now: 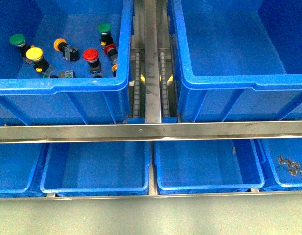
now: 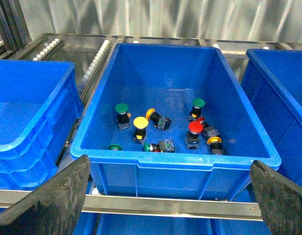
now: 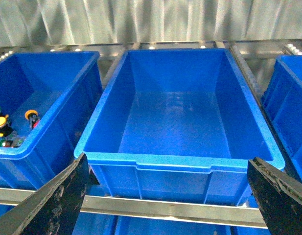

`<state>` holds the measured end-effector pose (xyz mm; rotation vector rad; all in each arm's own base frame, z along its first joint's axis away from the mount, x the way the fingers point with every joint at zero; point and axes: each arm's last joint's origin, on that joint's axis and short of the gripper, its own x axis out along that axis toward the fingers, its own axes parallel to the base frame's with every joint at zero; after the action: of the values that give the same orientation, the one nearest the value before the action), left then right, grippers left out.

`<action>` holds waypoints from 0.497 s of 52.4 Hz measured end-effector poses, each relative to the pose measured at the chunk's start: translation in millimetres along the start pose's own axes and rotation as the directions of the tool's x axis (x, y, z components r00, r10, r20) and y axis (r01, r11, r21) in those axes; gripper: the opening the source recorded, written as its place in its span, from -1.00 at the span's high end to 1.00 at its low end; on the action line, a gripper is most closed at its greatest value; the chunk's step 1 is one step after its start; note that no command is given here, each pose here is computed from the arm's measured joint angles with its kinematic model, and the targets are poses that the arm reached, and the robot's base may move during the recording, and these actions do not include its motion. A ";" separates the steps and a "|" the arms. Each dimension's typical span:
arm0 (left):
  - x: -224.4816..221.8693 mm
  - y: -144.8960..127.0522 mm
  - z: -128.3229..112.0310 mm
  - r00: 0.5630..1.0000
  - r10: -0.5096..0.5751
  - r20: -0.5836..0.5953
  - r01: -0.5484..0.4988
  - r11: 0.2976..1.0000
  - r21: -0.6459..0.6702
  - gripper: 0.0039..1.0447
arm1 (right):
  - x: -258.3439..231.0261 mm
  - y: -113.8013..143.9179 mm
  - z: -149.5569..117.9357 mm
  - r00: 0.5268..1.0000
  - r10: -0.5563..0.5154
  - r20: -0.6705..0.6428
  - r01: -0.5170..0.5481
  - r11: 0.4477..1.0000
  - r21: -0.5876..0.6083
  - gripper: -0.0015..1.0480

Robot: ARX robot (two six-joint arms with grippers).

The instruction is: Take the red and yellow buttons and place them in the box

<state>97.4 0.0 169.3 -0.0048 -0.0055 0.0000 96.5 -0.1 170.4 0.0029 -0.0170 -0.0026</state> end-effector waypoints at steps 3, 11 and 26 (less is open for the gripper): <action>0.0 0.0 0.0 1.000 0.000 0.000 0.000 1.000 0.000 -0.85 | 0.0 0.0 0.0 1.000 0.000 0.000 0.000 1.000 0.000 -0.87; 0.0 0.0 0.0 1.000 0.000 0.000 0.000 1.000 0.000 -0.85 | 0.0 0.0 0.0 1.000 0.000 0.000 0.000 1.000 0.000 -0.87; 45.5 22.9 21.9 0.769 0.057 -0.637 -0.237 0.950 -0.201 -0.85 | 0.0 0.1 0.0 1.000 0.003 0.000 -0.003 1.000 0.000 -0.87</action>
<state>142.8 23.0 191.4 -0.2838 0.6724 0.1590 96.5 0.0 170.4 0.0025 -0.0170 0.0000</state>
